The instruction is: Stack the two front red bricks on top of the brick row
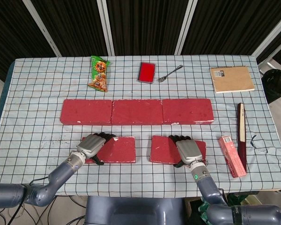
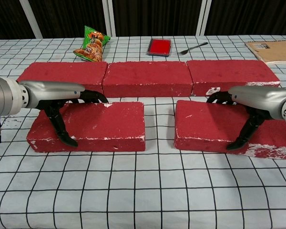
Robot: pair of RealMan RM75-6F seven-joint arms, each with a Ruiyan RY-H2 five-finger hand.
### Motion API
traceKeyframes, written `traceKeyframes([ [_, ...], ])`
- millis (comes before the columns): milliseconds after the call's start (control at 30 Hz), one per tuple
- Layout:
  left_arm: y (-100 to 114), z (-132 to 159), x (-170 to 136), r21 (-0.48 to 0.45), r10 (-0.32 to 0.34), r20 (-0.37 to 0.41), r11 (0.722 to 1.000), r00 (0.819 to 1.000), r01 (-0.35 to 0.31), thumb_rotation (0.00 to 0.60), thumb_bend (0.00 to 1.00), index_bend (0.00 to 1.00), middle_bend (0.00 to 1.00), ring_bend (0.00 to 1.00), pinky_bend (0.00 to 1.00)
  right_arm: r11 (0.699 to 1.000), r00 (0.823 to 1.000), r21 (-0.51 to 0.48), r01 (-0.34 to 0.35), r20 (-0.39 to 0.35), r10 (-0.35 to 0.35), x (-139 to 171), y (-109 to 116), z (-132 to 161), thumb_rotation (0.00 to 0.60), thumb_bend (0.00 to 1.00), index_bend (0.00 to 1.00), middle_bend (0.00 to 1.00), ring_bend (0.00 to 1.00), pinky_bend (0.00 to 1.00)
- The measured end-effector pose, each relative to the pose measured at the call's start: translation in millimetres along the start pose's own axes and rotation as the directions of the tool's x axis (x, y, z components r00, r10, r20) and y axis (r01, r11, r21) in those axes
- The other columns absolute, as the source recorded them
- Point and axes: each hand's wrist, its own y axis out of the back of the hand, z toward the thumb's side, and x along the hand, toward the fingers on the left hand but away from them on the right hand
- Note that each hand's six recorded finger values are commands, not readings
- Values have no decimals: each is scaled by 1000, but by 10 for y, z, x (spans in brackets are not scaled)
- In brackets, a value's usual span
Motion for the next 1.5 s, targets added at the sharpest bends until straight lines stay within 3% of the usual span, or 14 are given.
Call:
traceKeyframes([
  [1133,96,-21,-57,-8,20,10,1000,1000,-20,600,239,166,196,96,205,1000,1000,3,12,-11,-12,-4,47,81,600,49,200,223,205,189],
  [1500,409,-86,-222,-21,96,26,995,995,-95,600,239,167,189,95,191,998,998,-10,62,-11,-62,65,274,14,600,49,200,222,205,190],
])
